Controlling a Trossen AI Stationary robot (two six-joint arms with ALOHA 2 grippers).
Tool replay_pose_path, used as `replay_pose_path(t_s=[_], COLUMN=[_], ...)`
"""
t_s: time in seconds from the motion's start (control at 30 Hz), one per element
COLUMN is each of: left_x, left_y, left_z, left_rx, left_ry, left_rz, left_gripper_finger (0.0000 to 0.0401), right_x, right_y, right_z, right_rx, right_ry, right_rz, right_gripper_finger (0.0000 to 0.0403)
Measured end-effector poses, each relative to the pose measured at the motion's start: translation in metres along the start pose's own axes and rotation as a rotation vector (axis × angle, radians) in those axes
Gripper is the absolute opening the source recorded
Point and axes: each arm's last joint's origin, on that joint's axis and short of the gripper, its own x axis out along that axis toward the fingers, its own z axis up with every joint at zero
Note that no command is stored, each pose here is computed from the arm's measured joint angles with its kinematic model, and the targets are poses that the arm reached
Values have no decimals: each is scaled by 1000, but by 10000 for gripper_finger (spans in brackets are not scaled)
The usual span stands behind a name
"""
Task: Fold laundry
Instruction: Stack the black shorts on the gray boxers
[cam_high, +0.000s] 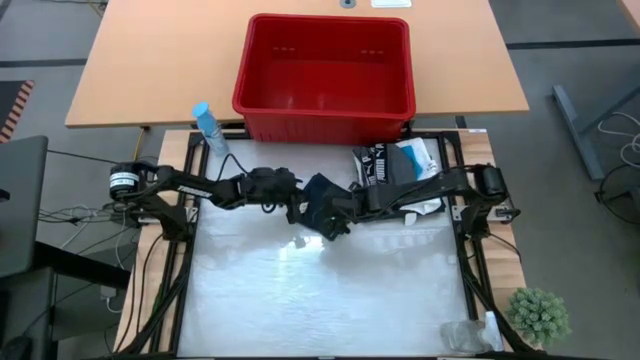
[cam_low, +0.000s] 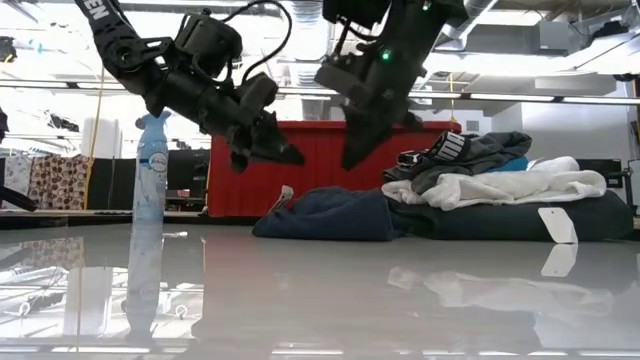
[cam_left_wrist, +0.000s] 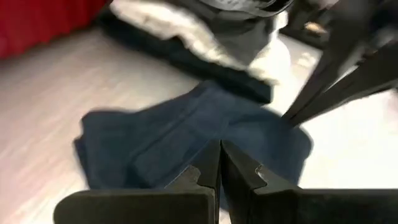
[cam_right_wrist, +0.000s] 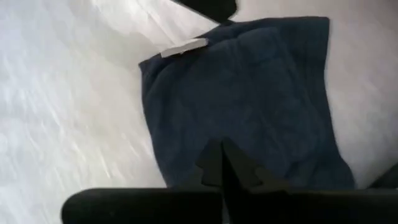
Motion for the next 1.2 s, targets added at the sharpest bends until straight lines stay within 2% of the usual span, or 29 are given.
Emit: replay_pose_path(t_s=[0.13,0.2,0.33,0.4,0.5,0.6,0.9,1.2], left_x=[0,2,8,12,20,27,46,51], left_y=[-6,-9,-7,-3,0,3,9,13], left_z=[2,-2,-8,-14,-18,-24,-42,-59], left_rx=[87,146,222,244,274,279,329,254], left_ry=[-17,-1,4,25,-14,-27,76,249], left_rz=[-103,-116,-90,-40,4,-7,36,46], left_gripper_finger=[0,0,0,0,0,0,0,0], right_x=[16,22,21,22,23,23,24,21], right_y=[3,3,2,1,-2,-2,-4,0], right_z=[-6,-9,-7,-6,-5,-5,-5,-13], right_rx=[-18,-38,-48,-47,-44,-33,-27,-17], right_ry=[31,46,37,34,34,35,50,87], right_rz=[-29,-40,-42,-54,-58,-59,-53,-68], right_gripper_finger=[20,14,13,14,16,16,17,17])
